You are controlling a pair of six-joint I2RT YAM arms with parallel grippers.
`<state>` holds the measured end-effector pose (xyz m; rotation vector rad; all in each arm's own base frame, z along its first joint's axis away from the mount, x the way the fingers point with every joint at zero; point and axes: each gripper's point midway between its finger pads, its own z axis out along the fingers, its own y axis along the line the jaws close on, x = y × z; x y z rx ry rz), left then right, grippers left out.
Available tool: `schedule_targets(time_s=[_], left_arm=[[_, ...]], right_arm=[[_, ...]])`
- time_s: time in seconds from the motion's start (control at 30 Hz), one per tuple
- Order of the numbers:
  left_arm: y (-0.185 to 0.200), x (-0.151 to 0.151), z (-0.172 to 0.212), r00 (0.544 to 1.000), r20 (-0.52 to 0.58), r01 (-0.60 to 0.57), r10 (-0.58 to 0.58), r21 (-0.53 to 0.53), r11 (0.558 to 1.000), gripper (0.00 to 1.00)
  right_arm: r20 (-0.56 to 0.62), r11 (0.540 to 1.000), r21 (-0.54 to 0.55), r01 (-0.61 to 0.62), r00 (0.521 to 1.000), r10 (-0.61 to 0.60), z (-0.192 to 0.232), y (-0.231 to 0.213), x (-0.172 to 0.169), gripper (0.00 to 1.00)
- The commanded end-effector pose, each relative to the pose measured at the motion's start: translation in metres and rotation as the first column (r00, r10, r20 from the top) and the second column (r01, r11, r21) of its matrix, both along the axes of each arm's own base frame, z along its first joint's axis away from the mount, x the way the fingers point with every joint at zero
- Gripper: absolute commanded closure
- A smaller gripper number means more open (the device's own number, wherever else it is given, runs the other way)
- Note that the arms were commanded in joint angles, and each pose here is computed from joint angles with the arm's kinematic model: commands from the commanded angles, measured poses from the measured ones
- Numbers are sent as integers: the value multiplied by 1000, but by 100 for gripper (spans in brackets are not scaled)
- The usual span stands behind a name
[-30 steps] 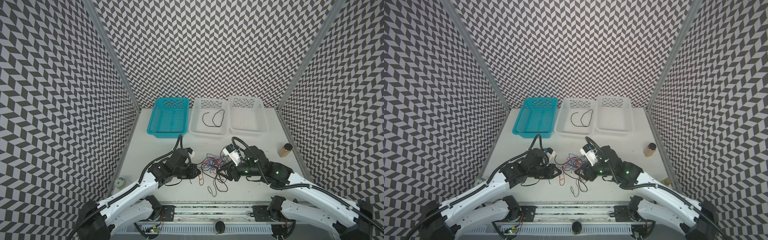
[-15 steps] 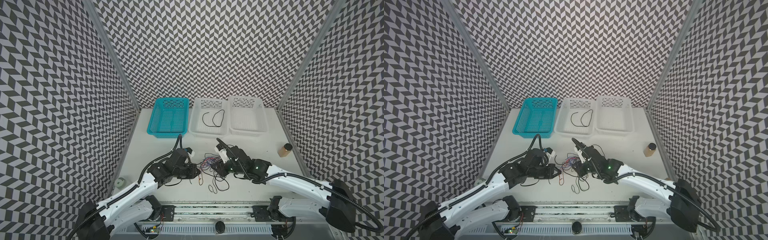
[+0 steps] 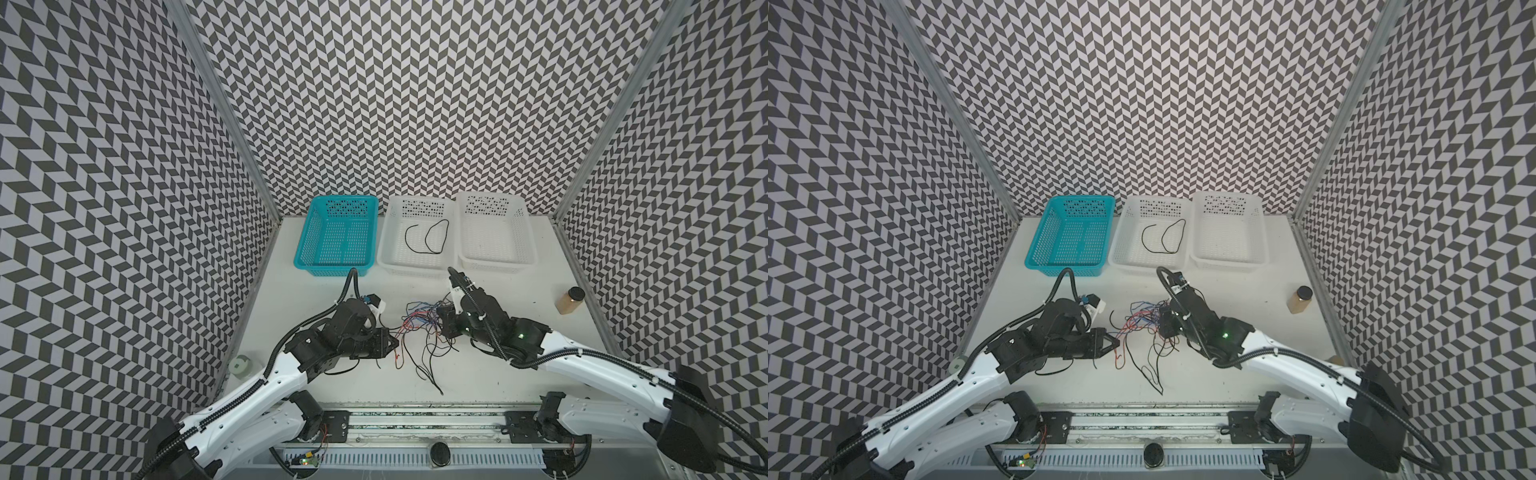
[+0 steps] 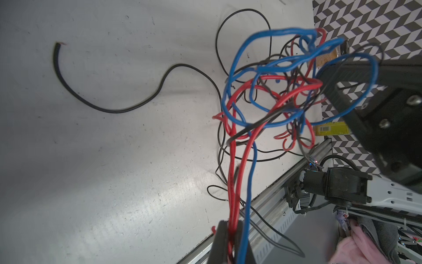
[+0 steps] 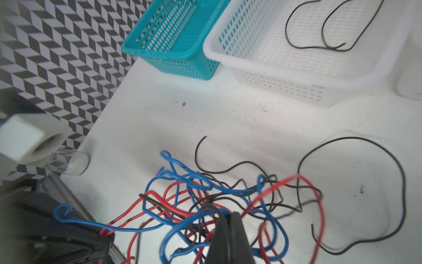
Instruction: Untangle the cables
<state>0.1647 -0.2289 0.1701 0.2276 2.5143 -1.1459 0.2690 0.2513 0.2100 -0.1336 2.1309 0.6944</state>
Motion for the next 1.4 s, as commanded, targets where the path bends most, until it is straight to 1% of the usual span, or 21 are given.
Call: schedule_targets(time_s=[0.0,0.1,0.17,0.33,0.5,0.57,0.7,0.73,0.8,0.9,0.97,1.0,1.03,1.1,1.23,1.3,1.37], left_arm=[[21,0,-12,998,-31,-58,60,58,997,100],[30,5,-9,993,-23,-112,113,54,992,100],[37,9,-7,989,-25,-142,144,57,988,100],[44,13,-4,984,-34,-173,175,48,984,100],[47,13,5,985,-26,-170,171,34,985,100],[46,11,9,987,-20,-158,159,24,987,100],[47,10,17,990,-9,-140,141,36,989,100],[47,10,16,990,-8,-142,143,42,989,100],[45,10,17,991,-11,-134,134,35,990,100],[42,10,15,993,-26,-116,117,36,993,100],[42,10,15,994,-27,-108,109,41,993,100],[42,10,16,994,-23,-108,110,47,993,100],[43,11,16,994,-19,-110,111,53,993,100],[46,12,18,993,-7,-114,114,71,991,100],[65,19,26,986,62,-162,153,182,970,100],[74,23,27,982,87,-185,169,236,954,100],[77,25,26,981,86,-188,172,247,951,100]], right_arm=[[-4,991,22,132,991,-132,3,-47,11,100],[-38,977,41,208,978,-207,2,-87,14,100],[-40,966,29,255,966,-254,4,-111,14,100],[-53,949,29,314,948,-312,13,-149,14,100],[-77,923,49,383,922,-378,19,-180,15,100],[-89,917,88,389,920,-382,24,-188,15,100],[-110,891,112,441,896,-430,34,-211,15,100],[-105,891,118,439,898,-428,39,-213,15,100],[-89,906,136,401,916,-392,49,-208,14,100],[-79,901,153,406,914,-399,61,-208,15,100],[-64,908,184,376,927,-370,65,-202,16,100],[-61,902,189,388,921,-384,69,-204,16,100],[-45,894,195,402,915,-402,75,-207,15,100],[4,892,224,392,915,-403,93,-207,13,100],[80,884,253,393,902,-425,142,-210,4,100],[123,871,262,415,881,-456,168,-217,-4,100],[181,861,284,422,858,-480,197,-221,-15,100]])
